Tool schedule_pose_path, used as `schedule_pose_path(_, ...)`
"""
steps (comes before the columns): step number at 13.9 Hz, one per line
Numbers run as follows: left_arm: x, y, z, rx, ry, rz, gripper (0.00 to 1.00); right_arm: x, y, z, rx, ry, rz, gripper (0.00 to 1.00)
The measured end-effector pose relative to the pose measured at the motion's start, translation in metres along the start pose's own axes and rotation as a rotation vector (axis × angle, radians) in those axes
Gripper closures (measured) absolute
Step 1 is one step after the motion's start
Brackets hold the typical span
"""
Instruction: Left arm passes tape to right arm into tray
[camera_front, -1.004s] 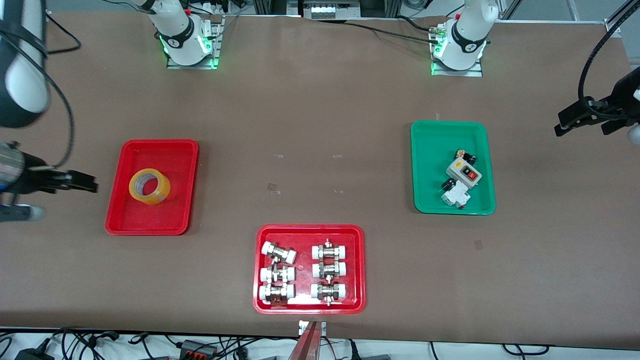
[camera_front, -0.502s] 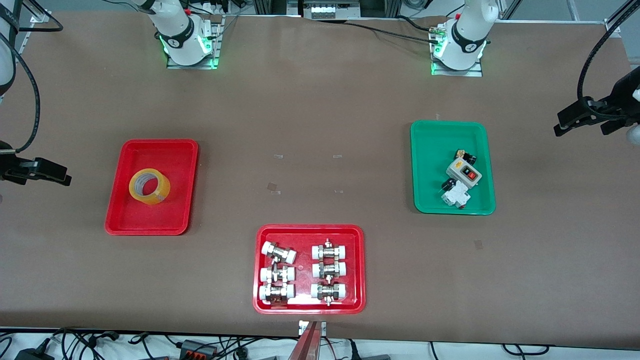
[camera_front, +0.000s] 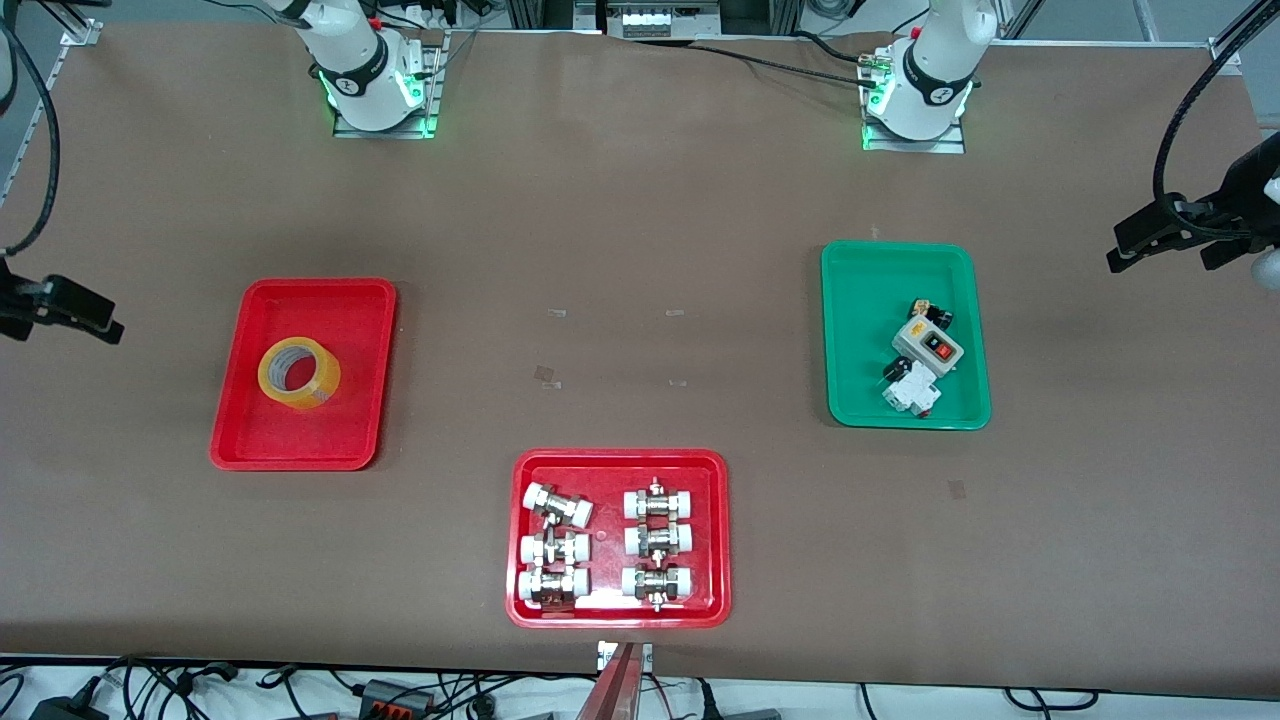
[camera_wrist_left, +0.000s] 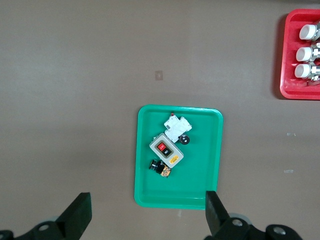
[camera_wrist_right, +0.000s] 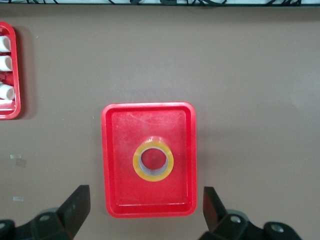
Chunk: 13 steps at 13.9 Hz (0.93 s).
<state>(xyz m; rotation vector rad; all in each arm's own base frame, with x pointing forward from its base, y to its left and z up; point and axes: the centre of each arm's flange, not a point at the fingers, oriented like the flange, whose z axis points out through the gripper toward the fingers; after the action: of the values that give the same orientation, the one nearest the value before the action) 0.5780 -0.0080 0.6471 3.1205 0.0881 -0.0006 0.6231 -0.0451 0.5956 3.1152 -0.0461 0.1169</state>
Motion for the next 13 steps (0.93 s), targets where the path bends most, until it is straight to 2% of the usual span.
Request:
schedule_pose_path(4,0.000,0.000,0.000,0.000,0.000,0.000,0.00,-0.030,0.001,0.012,0.002,-0.004,0.003,0.00)
schedule_pose_path(7,0.000,0.000,0.000,0.000,0.000,0.000,0.00,-0.055,0.001,0.023,0.005,-0.029,0.003,0.00)
schedule_pose_path(13,0.000,0.000,0.000,0.000,0.000,0.001,0.00,-0.065,0.000,0.024,0.006,-0.049,0.001,0.00)
